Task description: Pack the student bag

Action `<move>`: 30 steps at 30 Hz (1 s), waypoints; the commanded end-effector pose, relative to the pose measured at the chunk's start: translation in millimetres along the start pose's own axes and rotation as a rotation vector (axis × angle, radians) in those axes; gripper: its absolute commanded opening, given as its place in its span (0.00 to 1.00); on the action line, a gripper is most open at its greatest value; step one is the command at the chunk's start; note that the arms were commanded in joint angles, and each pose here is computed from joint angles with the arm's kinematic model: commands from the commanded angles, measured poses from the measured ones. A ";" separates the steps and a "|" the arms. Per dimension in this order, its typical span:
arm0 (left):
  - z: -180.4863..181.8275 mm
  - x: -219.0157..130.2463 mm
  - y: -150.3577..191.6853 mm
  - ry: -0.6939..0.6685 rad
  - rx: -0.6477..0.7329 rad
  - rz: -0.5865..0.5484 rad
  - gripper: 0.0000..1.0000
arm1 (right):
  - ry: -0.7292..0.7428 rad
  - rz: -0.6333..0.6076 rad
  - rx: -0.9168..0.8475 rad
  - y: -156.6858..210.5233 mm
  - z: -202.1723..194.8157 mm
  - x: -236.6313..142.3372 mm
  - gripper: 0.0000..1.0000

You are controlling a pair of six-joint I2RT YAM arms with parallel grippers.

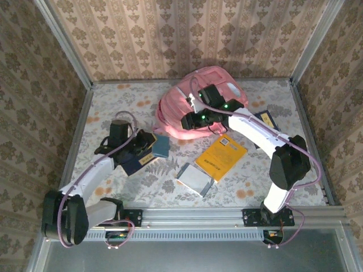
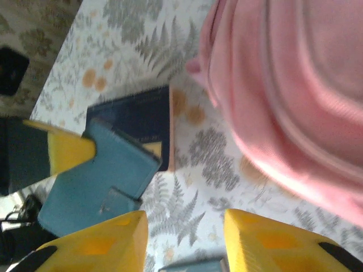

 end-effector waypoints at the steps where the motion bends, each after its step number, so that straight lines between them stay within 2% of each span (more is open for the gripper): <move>1: -7.0 -12.3 -4.0 0.029 0.010 0.004 0.07 | 0.107 -0.032 0.024 -17.7 -25.1 2.3 0.47; 5: -7.9 -12.1 -8.1 0.051 -0.005 0.006 0.07 | 0.142 -0.160 0.099 -57.3 -55.7 -3.0 0.51; 9: -8.9 -10.3 -11.0 0.068 -0.012 0.004 0.07 | 0.065 -0.162 0.162 -86.1 -82.1 11.6 0.52; 13: -12.6 -12.9 -11.7 0.092 -0.006 0.022 0.07 | 0.007 -0.070 0.156 -93.8 -86.9 33.8 0.51; 21: -13.3 -15.9 -19.2 0.106 -0.014 0.012 0.08 | -0.078 -0.010 0.170 -98.3 -90.0 59.9 0.48; 30: -11.5 -14.3 -21.8 0.111 -0.021 0.017 0.08 | -0.101 0.052 0.190 -87.0 -93.5 80.6 0.44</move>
Point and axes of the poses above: each hand's point on the last joint's axis, 136 mm out from that joint toward the fingers, its own x axis out along the fingers, its own z axis along the line the jaws close on, y = z × x, the point moved 7 cm from there along -x, back along the fingers, and after that the axes turned 2 degrees about -x, right-handed, at the moved point
